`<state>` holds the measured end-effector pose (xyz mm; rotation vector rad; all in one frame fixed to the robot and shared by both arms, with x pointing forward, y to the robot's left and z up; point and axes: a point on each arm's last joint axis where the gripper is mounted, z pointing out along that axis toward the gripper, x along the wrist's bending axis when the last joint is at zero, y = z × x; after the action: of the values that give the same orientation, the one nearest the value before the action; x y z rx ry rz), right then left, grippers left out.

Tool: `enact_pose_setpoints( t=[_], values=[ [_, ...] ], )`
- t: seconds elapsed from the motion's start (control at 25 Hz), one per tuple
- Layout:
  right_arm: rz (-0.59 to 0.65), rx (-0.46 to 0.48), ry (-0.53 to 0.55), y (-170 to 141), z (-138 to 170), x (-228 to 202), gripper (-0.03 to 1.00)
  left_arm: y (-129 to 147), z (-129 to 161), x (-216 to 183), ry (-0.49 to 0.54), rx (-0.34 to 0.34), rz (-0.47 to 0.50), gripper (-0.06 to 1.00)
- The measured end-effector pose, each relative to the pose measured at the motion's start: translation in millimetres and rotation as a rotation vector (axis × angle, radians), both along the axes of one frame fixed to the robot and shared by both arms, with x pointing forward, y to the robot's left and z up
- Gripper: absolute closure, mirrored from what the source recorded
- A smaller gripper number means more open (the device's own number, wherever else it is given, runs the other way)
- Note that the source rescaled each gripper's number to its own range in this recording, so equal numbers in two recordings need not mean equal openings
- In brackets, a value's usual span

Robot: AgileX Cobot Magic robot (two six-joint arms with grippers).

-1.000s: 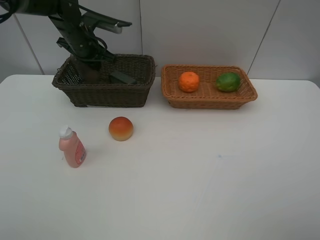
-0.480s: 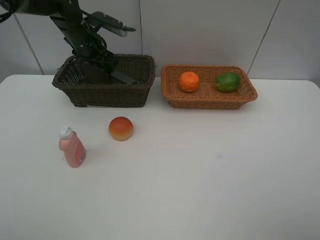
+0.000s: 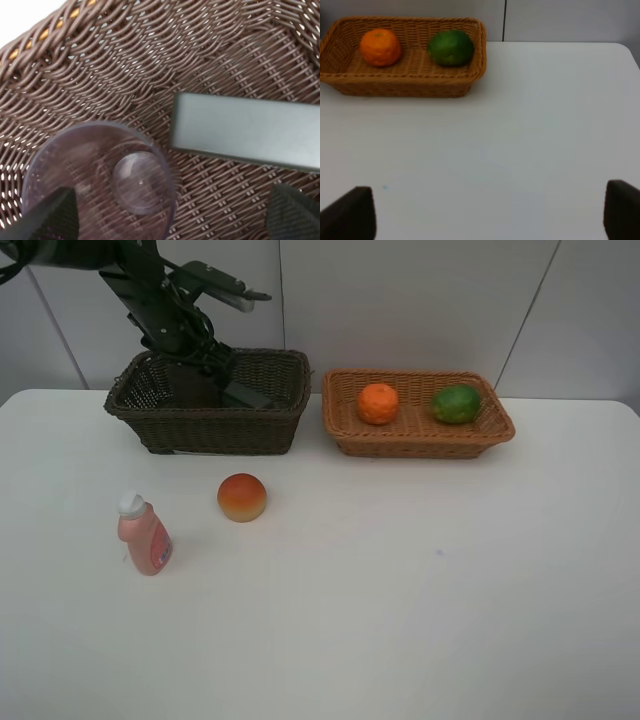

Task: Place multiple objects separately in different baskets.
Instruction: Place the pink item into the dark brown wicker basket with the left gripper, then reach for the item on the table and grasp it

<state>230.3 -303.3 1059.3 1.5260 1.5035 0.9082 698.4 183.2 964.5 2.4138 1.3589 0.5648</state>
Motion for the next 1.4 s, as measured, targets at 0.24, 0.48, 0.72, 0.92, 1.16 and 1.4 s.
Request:
enact_pose_setpoints(
  t=[0.24,0.48,0.72,0.92,1.16,1.4],
  values=[
    [0.000,0.000,0.000,0,0,0,-0.03,-5,27,-14,0.024,-0.012,0.027,-0.03],
    [0.000,0.000,0.000,0,0,0,-0.03,-5,67,-44,0.129,-0.029,0.133,-0.03],
    [0.000,0.000,0.000,0,0,0,-0.03,-8,91,-75,0.234,0.031,0.170,-0.03],
    [0.000,0.000,0.000,0,0,0,-0.03,-5,105,-107,0.242,0.041,0.195,-0.03],
    [0.000,0.000,0.000,0,0,0,-0.03,2,109,-160,0.262,0.050,0.195,-0.03],
    [0.000,0.000,0.000,0,0,0,-0.03,5,102,-200,0.310,0.051,0.242,-0.03]
  ],
)
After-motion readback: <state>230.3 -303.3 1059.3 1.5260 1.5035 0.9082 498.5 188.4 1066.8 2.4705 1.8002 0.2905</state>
